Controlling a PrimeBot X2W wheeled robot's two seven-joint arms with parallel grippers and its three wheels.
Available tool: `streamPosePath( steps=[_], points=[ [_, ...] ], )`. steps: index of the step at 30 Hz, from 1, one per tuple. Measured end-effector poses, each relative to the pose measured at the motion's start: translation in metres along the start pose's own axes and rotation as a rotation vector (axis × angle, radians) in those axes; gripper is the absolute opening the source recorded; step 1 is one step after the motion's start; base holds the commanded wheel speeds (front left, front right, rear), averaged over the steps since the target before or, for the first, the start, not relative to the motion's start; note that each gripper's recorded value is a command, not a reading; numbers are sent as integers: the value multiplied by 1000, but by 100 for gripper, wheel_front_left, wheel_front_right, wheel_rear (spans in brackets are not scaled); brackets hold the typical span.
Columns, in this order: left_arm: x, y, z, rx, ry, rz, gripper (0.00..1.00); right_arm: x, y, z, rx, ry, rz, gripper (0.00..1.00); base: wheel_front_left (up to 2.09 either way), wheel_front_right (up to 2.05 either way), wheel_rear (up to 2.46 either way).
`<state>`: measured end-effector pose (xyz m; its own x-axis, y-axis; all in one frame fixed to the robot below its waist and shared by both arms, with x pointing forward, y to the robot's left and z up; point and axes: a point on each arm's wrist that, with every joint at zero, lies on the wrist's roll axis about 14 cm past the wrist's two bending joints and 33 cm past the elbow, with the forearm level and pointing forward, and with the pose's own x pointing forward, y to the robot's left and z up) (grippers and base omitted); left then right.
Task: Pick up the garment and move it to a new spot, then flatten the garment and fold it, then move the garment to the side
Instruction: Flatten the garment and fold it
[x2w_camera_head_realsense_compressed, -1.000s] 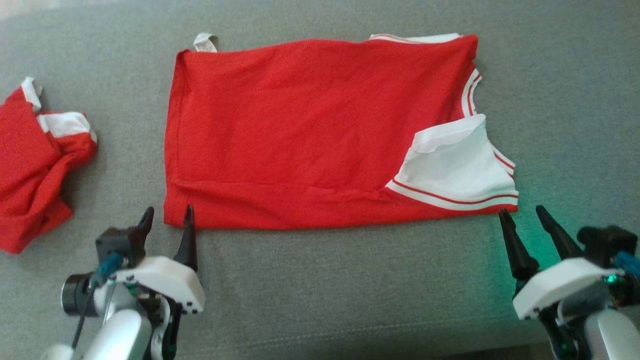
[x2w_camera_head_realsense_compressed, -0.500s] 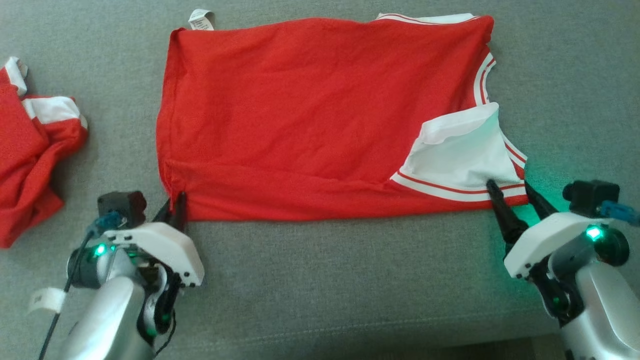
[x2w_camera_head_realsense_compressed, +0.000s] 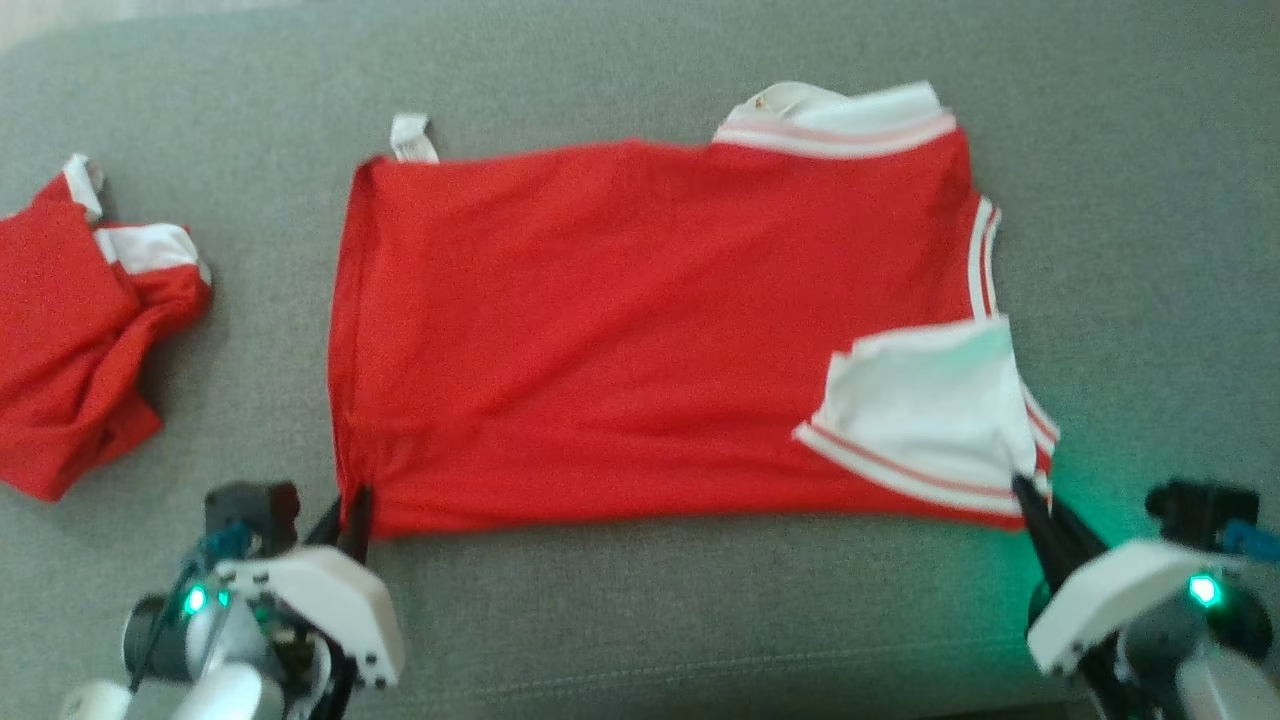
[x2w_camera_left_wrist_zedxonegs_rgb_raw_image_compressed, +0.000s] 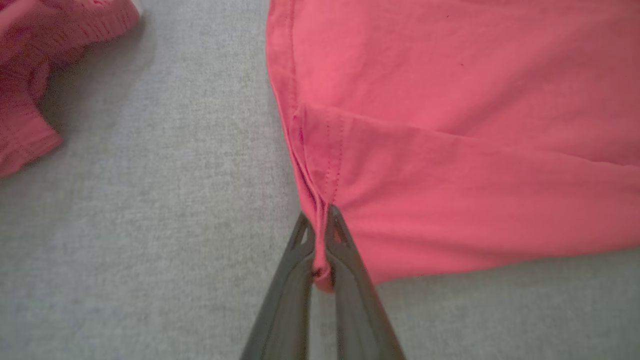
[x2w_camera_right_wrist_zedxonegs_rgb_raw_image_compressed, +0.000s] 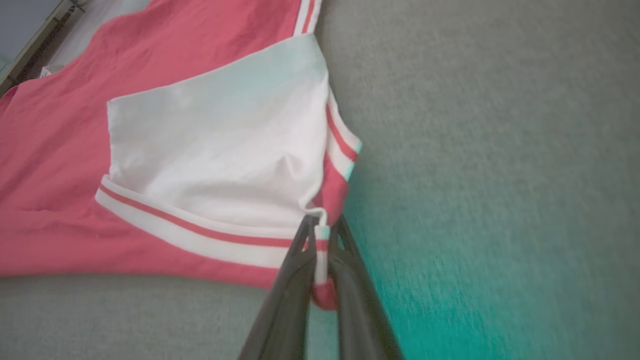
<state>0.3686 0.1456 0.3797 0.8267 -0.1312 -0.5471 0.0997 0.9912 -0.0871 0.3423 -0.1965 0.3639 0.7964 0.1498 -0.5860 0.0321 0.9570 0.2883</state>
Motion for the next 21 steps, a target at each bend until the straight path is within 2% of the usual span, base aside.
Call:
streamPosePath(
  steps=[6,7,8,9,12,14,17,21],
  points=[
    [-27,-2,-19,-35,56,10,0,-27,3,-16,43,20,-17,0,0,0,0],
    [-31,-4,-23,-40,72,5,0,-30,3,-17,46,24,-20,28,0,0,0],
    [-35,-4,-27,-45,80,7,38,-32,2,-18,52,25,-24,100,0,0,0],
    [-37,-4,-28,-43,80,12,100,-35,2,-18,55,21,-29,100,0,0,0],
    [-41,-5,-27,-34,64,15,100,-40,2,-14,42,-7,-37,100,0,0,0],
    [-42,-5,-17,-37,7,24,100,-43,4,7,-7,-97,-37,100,0,0,0],
    [-44,-5,12,-20,-158,51,100,-49,15,46,-80,-258,-19,100,0,0,0],
    [-52,-10,57,25,-381,66,100,-58,35,87,-143,-397,23,100,0,0,0]
  ],
)
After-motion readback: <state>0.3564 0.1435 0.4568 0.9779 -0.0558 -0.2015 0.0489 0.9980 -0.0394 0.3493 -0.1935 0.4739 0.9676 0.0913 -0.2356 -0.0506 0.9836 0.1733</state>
